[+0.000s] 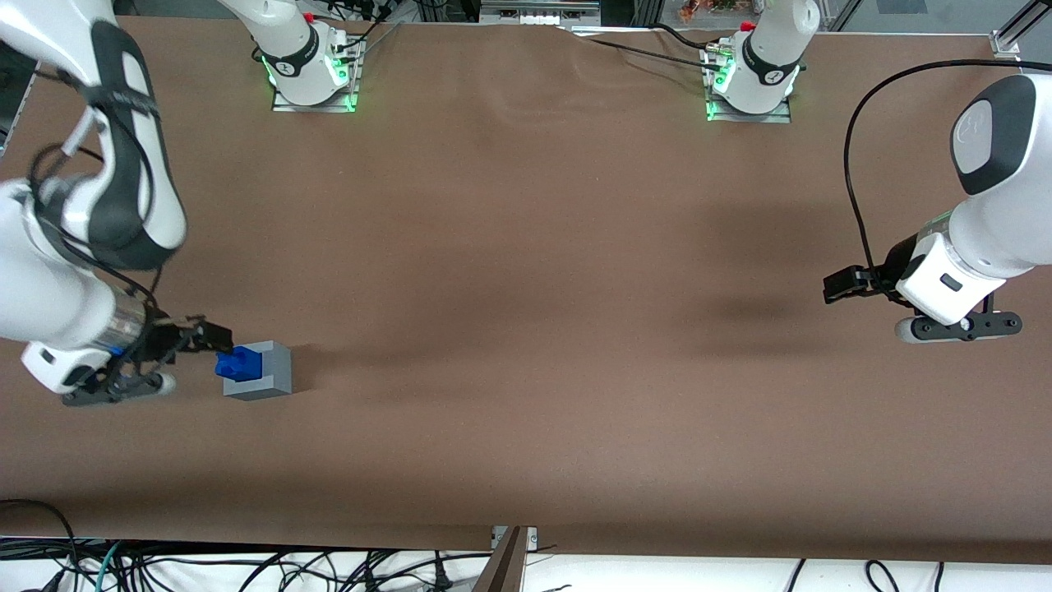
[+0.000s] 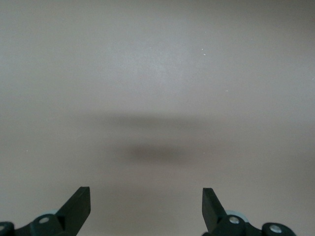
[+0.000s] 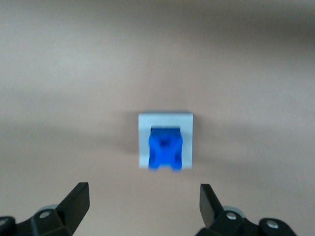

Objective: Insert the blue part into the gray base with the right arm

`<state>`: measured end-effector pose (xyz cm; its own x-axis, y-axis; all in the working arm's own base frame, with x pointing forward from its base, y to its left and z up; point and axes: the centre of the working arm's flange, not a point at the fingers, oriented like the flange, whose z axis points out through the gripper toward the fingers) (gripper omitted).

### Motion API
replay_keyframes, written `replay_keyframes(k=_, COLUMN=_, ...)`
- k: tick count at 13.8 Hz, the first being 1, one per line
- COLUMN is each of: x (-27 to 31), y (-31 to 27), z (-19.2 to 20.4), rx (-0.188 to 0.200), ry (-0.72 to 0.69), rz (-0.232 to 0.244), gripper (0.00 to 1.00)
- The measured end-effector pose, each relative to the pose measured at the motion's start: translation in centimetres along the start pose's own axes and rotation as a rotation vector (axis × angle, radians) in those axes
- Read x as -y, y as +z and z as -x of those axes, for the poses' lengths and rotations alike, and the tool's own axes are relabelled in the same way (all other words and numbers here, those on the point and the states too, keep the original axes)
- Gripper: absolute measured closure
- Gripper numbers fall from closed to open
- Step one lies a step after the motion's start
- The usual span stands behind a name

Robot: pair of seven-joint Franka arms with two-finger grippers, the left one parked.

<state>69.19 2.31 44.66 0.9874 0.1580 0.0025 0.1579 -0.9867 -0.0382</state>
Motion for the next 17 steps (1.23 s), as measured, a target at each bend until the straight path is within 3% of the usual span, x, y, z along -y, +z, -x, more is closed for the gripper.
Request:
replay_keyframes(k=5, x=1.2, y=-12.4, z=6.7, rx=0.014, ry=-0.006, rz=-0.015, gripper=0.00)
replay_keyframes(k=17, x=1.1, y=-12.0, z=7.5, rx=0.040, ry=-0.004, rz=-0.019, gripper=0.00)
